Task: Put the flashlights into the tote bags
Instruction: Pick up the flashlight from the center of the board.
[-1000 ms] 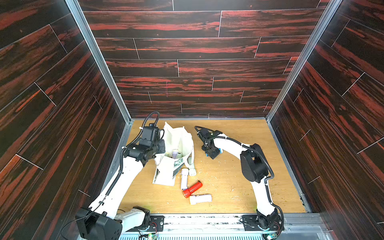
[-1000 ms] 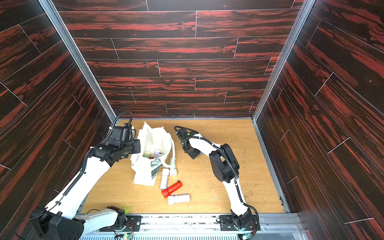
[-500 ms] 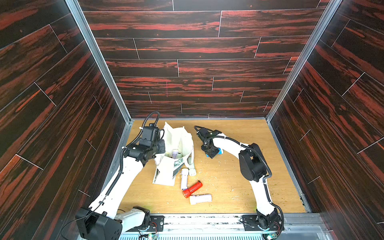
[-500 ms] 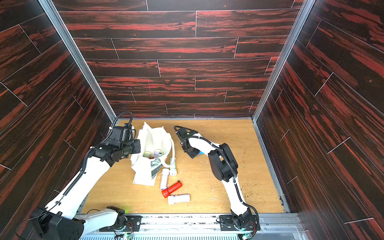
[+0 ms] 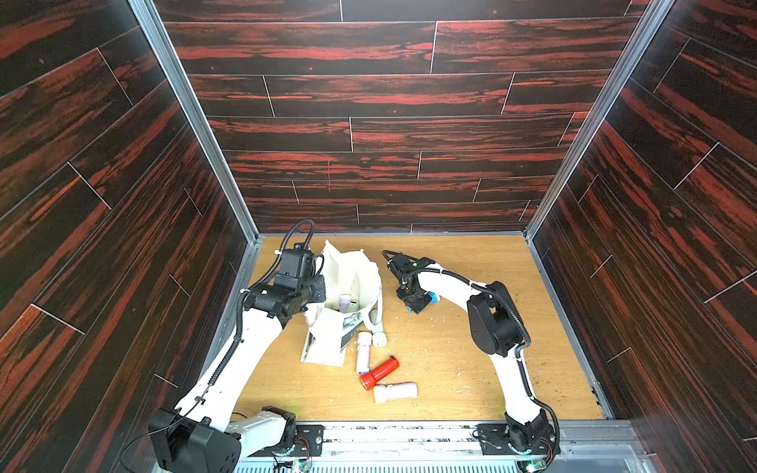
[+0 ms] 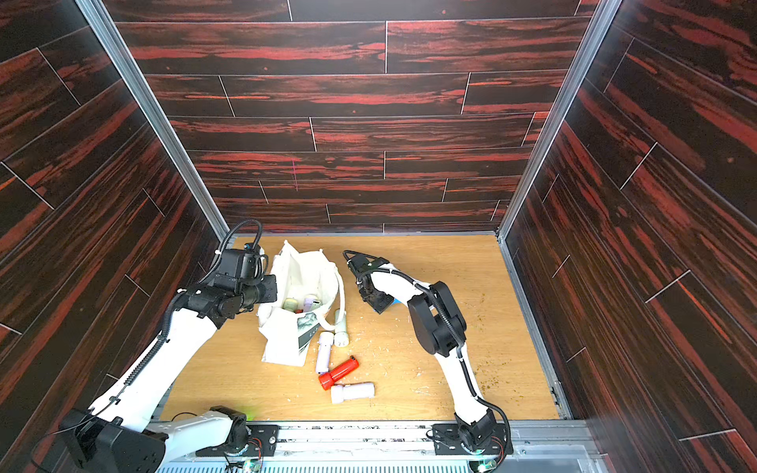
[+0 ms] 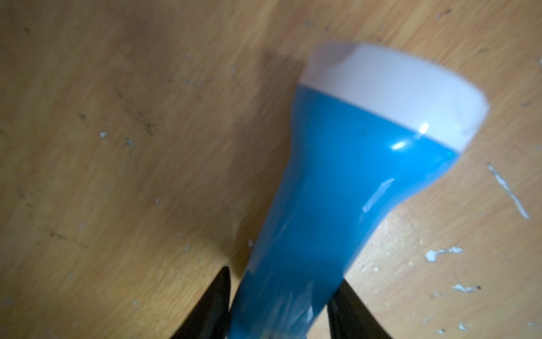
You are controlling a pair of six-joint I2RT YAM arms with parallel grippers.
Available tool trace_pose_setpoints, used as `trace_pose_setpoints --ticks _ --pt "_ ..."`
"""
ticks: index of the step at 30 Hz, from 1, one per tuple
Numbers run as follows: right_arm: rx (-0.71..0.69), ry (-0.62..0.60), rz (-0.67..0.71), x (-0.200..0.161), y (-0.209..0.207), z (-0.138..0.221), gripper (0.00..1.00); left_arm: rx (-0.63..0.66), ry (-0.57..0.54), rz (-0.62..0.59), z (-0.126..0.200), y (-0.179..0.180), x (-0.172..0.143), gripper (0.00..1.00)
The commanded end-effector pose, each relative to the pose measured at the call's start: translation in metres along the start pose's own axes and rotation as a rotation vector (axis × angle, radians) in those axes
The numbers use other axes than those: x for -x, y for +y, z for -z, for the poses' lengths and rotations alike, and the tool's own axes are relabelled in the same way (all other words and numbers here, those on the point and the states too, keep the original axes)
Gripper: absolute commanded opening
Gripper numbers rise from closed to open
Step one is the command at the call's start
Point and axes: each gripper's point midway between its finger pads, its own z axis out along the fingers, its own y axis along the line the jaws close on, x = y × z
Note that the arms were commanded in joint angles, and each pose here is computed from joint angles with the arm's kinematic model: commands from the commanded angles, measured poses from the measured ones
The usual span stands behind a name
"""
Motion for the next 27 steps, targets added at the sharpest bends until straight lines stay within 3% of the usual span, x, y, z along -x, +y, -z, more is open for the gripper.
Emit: trace_pose_setpoints --ticks 1,13,20,23,25,27 --pt "-0.070 0.008 0.005 -0.003 -0.012 -0.016 0.49 0.000 0.034 -0.025 0.001 0.001 -0.014 0.00" --pt "-0.058 0.008 0.004 -0.002 -0.012 -0.009 0.34 0.001 0.034 -0.025 0.001 0.001 -0.013 0.00" --pt "0.028 -0.082 0.006 0.019 -0.013 0.040 0.22 -0.060 0.019 0.011 0.007 -0.009 -0.009 0.00" --pt "0.096 -0.128 0.006 0.029 -0.020 0.064 0.12 -0.099 0.007 0.036 0.010 -0.015 -0.006 0.00" --pt "0.167 -0.151 0.023 0.033 -0.024 0.080 0.00 -0.122 0.001 0.050 0.010 -0.019 -0.004 0.00" --pt "0.235 -0.171 0.048 0.035 -0.026 0.093 0.00 -0.139 -0.003 0.062 0.011 -0.022 -0.001 0.00"
